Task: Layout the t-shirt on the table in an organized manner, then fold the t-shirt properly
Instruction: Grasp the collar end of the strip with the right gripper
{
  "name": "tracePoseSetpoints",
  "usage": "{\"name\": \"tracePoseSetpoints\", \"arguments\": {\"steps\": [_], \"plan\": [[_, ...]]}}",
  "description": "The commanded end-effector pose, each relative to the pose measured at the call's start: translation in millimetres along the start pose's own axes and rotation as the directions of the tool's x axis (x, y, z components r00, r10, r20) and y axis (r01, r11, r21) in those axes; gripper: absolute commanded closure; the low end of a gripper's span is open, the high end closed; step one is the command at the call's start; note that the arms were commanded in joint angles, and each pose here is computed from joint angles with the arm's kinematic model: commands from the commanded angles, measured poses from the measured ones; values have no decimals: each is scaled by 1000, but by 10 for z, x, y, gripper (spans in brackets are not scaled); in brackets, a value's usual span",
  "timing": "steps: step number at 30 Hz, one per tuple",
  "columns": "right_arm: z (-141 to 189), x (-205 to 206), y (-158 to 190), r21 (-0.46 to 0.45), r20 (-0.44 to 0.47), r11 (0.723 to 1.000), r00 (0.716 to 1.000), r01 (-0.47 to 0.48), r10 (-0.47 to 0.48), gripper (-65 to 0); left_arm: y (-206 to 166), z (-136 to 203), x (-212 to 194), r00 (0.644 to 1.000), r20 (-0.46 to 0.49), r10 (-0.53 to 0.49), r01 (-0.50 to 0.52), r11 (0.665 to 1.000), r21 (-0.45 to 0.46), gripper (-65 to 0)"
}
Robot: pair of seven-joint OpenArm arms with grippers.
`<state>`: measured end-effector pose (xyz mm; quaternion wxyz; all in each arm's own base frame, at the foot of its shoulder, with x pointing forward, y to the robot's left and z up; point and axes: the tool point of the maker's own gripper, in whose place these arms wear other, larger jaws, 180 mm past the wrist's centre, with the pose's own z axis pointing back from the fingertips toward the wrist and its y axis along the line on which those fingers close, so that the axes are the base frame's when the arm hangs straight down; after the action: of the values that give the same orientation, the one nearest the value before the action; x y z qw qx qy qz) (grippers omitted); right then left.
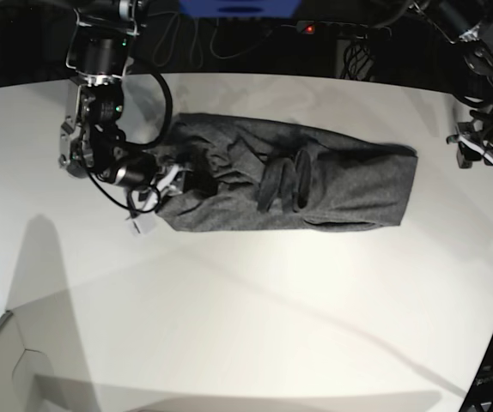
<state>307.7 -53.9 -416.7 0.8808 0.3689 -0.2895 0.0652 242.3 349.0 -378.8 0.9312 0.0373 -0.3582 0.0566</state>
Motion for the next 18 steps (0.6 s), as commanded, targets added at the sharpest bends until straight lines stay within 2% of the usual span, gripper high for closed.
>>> {"name": "tracePoseSetpoints", "arguments": {"steps": [1, 7, 9, 11, 15, 18], "plan": [[1, 61, -3, -5, -5, 1000, 1000, -17, 16, -386, 60, 48, 151, 999, 45, -14, 13, 1000, 14, -333], [-41, 61, -16, 4, -9, 1000, 1000, -1, 1, -369, 69, 52, 149, 999, 45, -12, 11, 1000, 16, -333], [-41, 61, -16, 4, -9, 1000, 1000, -1, 1, -309, 69, 52, 149, 999, 45, -12, 11, 1000, 16, -333], [-41, 63, -16, 4, -7, 1000, 1000, -1, 1, -221, 69, 52, 149, 999, 45, -12, 11, 1000, 16, -333], [-46, 113, -10, 4, -5, 1000, 1000, -10, 10, -9, 69, 52, 149, 999, 45, -12, 11, 1000, 16, -333], [-19, 180, -8, -3, 3, 1000, 1000, -29, 29, 0, 69, 51, 156, 999, 47, -12, 11, 1000, 16, -333]]}}
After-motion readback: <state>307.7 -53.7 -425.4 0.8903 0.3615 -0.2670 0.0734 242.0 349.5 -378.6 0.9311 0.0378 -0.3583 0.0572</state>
